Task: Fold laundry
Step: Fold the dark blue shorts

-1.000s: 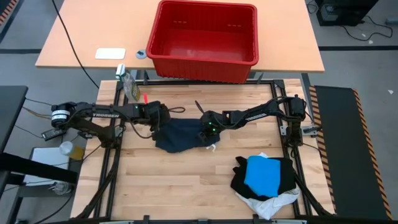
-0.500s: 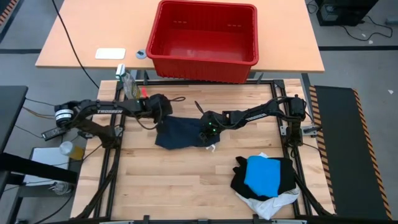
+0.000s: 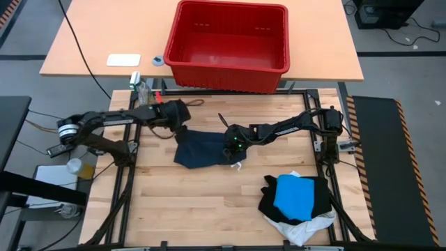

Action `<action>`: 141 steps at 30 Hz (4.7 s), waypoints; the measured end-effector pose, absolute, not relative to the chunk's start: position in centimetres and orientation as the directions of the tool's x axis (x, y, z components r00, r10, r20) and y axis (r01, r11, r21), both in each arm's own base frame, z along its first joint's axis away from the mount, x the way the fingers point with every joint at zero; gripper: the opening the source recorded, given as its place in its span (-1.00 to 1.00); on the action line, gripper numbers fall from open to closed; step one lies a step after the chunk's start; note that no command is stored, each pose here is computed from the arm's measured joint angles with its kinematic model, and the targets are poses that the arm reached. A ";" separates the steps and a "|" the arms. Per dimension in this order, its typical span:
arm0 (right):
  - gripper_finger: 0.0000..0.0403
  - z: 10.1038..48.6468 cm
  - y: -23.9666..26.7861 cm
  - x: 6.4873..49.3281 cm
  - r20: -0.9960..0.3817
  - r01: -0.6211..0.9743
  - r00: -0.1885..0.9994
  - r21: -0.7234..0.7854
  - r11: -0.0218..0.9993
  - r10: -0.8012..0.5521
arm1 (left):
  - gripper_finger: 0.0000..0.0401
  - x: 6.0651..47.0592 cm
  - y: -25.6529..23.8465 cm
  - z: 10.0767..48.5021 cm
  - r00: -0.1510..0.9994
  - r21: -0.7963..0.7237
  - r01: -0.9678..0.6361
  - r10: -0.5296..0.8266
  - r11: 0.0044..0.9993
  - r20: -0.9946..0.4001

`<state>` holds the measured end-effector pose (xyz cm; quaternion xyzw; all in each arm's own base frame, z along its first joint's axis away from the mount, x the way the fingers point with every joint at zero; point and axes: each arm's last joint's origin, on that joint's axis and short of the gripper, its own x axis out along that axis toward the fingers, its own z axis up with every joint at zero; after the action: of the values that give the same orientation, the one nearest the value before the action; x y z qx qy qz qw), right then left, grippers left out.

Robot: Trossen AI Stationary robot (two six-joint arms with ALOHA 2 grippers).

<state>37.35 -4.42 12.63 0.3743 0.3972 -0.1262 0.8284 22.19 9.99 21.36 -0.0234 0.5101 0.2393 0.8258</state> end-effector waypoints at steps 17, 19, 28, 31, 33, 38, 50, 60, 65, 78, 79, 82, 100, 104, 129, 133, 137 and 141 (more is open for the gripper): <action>0.15 12.8 -4.4 37.6 -0.731 0.487 0.676 0.532 0.693 0.087 | -0.21 18.9 -0.6 18.3 0.517 -0.304 -0.410 -0.056 0.860 -0.854; 0.15 12.9 -4.4 37.6 -0.728 0.485 0.680 0.535 0.692 0.087 | -0.23 18.7 -0.9 17.7 0.517 -0.296 -0.427 -0.037 0.855 -0.855; 0.15 12.9 -4.4 37.6 -0.725 0.486 0.683 0.540 0.687 0.086 | -0.29 18.1 -1.3 15.6 0.557 -0.212 -0.469 0.101 0.857 -0.824; 0.15 12.9 -4.4 37.7 -0.724 0.486 0.684 0.541 0.686 0.086 | -0.29 18.2 -1.5 14.6 0.566 -0.205 -0.459 0.107 0.864 -0.818; 0.15 12.9 -4.4 37.7 -0.723 0.485 0.686 0.541 0.687 0.086 | -0.29 18.1 -1.6 14.1 0.551 -0.195 -0.462 0.108 0.865 -0.828; 0.15 12.9 -4.4 37.7 -0.723 0.490 0.686 0.541 0.684 0.081 | -0.29 18.5 -1.7 13.3 0.524 -0.176 -0.470 0.113 0.865 -0.844; 0.15 12.9 -4.3 37.7 -0.723 0.496 0.686 0.547 0.674 0.082 | -0.29 20.2 -2.3 15.3 0.610 -0.159 -0.328 0.080 0.931 -0.788; 0.16 13.0 -4.3 37.8 -0.716 0.493 0.694 0.548 0.676 0.074 | -0.29 19.0 -1.9 13.7 0.495 -0.133 -0.425 0.106 0.896 -0.862; 0.16 13.0 -4.3 37.8 -0.712 0.491 0.699 0.548 0.677 0.070 | -0.29 19.0 -1.8 13.8 0.500 -0.146 -0.471 0.127 0.870 -0.857; 0.16 13.0 -4.3 37.8 -0.712 0.492 0.699 0.544 0.680 0.063 | -0.95 20.1 -2.1 14.4 0.606 -0.281 -0.397 0.019 0.874 -0.796; 0.16 13.0 -4.3 37.8 -0.712 0.492 0.699 0.543 0.680 0.063 | -0.96 20.2 -2.1 14.5 0.615 -0.296 -0.393 0.010 0.871 -0.788; 0.16 13.0 -4.3 37.8 -0.712 0.492 0.699 0.543 0.680 0.063 | -0.98 20.2 -2.2 14.7 0.628 -0.337 -0.382 -0.026 0.861 -0.778; 0.15 14.2 -4.4 37.8 -0.688 0.459 0.726 0.493 0.739 0.009 | -1.00 18.5 -2.8 18.2 0.571 -0.390 -0.447 -0.078 0.805 -0.817; 0.15 15.7 -5.2 37.1 -0.694 0.511 0.714 0.427 0.746 -0.092 | -1.00 18.1 -3.8 18.0 0.539 -0.402 -0.465 -0.108 0.789 -0.835; 0.14 12.8 -2.7 42.5 -0.684 0.236 0.704 -0.032 0.971 -0.194 | -1.00 17.4 -4.8 17.7 0.520 -0.325 -0.551 0.012 0.768 -0.854; 0.14 11.4 -3.6 42.9 -0.759 0.334 0.614 0.001 0.942 -0.216 | -1.00 17.0 -4.9 17.5 0.489 -0.302 -0.575 0.024 0.760 -0.872; 0.14 11.1 -4.0 42.9 -0.784 0.395 0.583 0.047 0.917 -0.211 | -1.00 16.3 -5.1 17.2 0.438 -0.247 -0.604 0.057 0.758 -0.897; 0.14 11.3 -4.0 42.7 -0.786 0.430 0.572 0.042 0.902 -0.236 | -1.00 15.4 -5.4 16.7 0.382 -0.177 -0.629 0.103 0.757 -0.919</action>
<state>42.73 -4.01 11.29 0.1149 0.4221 -0.1891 0.8791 15.42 -5.36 16.71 -0.2606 0.5053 0.2319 0.7893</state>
